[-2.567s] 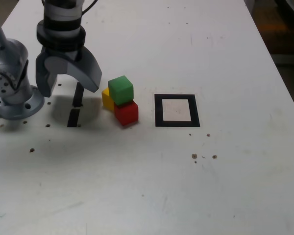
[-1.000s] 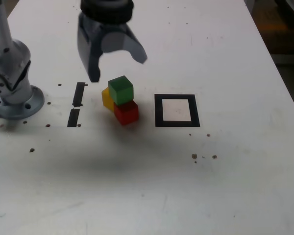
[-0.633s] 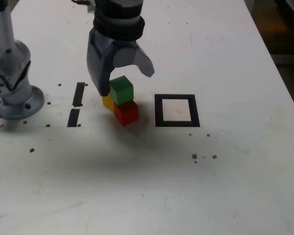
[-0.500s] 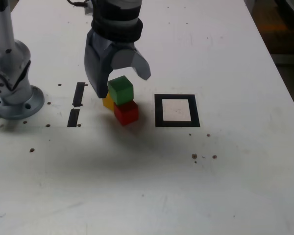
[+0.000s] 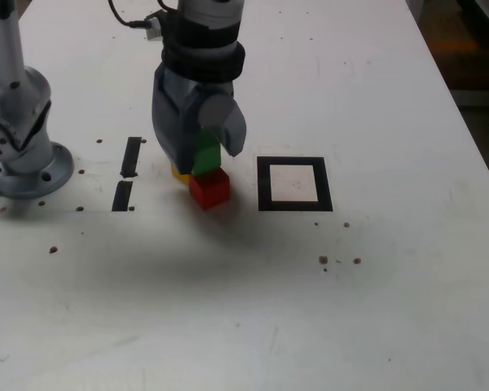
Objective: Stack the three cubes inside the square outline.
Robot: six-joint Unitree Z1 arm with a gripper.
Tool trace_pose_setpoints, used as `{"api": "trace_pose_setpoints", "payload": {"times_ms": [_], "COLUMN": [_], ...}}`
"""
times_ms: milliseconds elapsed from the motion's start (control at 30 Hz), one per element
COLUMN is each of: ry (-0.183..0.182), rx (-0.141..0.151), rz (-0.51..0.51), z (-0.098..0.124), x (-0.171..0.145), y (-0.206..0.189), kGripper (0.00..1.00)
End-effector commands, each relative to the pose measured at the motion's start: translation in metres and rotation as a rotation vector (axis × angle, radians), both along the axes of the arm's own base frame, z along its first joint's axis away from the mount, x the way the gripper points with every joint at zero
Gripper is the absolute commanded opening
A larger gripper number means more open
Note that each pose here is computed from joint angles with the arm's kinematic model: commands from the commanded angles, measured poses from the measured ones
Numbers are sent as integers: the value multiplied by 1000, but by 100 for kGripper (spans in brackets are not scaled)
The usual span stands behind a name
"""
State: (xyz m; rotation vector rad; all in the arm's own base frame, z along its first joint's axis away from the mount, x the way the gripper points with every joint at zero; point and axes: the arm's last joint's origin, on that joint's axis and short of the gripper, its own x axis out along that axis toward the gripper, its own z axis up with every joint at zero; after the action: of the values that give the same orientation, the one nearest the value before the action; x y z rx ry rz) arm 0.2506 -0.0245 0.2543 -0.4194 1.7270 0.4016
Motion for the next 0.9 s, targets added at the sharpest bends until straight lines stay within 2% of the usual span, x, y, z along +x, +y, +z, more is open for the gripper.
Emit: {"api": "trace_pose_setpoints", "payload": {"times_ms": [0,200,267,433,533,733,867], "ry": [-5,1,-7,-44,-38,22,22], "rx": [14,62,73,75,64,51,54], "rz": [1,-7,-15,-64,-124,-267,-313], "z": [2,29,41,53,47,18,-2], "x": [1,7,13,37,53,75,90], "y": [1,8,14,33,49,74,79], "kGripper": [25,23,23,23,23,23,23]}}
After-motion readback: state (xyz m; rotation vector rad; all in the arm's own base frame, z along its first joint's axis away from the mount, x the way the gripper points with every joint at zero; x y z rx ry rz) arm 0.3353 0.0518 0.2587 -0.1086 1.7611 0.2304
